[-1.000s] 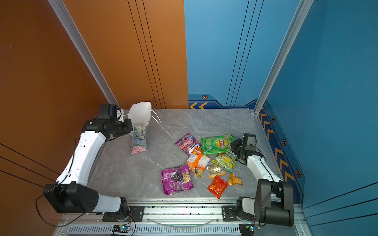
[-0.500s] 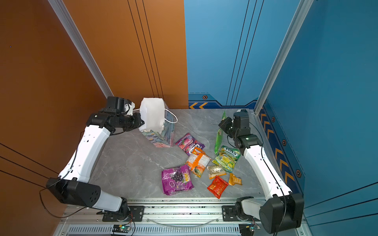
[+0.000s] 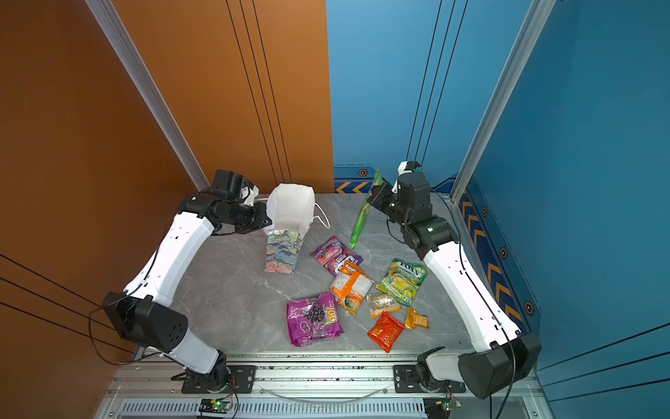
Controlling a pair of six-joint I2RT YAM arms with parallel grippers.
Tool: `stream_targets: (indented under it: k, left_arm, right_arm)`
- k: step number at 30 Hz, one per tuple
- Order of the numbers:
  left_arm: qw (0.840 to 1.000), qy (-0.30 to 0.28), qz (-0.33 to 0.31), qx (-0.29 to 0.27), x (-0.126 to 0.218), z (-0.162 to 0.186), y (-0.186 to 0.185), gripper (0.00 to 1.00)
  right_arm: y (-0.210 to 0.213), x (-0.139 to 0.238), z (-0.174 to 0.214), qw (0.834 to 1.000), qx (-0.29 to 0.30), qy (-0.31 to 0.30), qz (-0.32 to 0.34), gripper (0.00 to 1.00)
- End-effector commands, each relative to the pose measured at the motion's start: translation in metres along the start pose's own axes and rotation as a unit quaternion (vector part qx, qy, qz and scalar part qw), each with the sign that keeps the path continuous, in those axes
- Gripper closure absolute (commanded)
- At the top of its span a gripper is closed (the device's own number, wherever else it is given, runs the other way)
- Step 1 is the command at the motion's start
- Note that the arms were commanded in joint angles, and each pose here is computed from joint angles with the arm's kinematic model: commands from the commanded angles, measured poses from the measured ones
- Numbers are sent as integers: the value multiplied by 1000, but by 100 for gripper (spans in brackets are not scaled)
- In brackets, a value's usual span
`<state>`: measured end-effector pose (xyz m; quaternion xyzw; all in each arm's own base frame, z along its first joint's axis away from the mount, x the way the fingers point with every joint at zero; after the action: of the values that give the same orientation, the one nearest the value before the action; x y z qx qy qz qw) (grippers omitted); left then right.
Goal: Place the snacks into the paper bag
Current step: 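Carry the Lay's bag with the right gripper over the paper bag opening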
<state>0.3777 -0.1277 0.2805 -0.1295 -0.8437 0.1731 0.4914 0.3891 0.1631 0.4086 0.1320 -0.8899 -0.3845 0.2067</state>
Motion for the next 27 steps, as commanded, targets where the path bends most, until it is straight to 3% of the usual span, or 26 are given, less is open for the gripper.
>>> stream_targets:
  k: [1, 6, 14, 27]
  left_arm:
    - [1000, 17, -2, -21, -1, 8, -2, 100]
    - [999, 29, 8, -24, -5, 11, -4, 100]
    - [999, 23, 17, -31, 2, 11, -8, 100]
    - [996, 31, 56, -57, 8, 20, -28, 100]
  right_arm:
    - [53, 9, -18, 997, 48, -30, -51, 100]
    - [116, 15, -28, 989, 93, -50, -106, 100]
    - [183, 15, -24, 976, 133, -47, -163, 100]
    - [225, -15, 23, 967, 141, 6, -214, 100]
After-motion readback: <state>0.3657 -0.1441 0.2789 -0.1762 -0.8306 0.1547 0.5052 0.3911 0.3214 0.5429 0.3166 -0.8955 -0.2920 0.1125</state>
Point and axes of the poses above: each gripper's point midway between its finger pads, its own x axis back along the fingers, its own y axis along the line the jaws close on, z = x × y, the point moved 1 cm from there along x, back along the fingers, and after that the axes turned 5 degrees about -x, right-handed, at the moved point
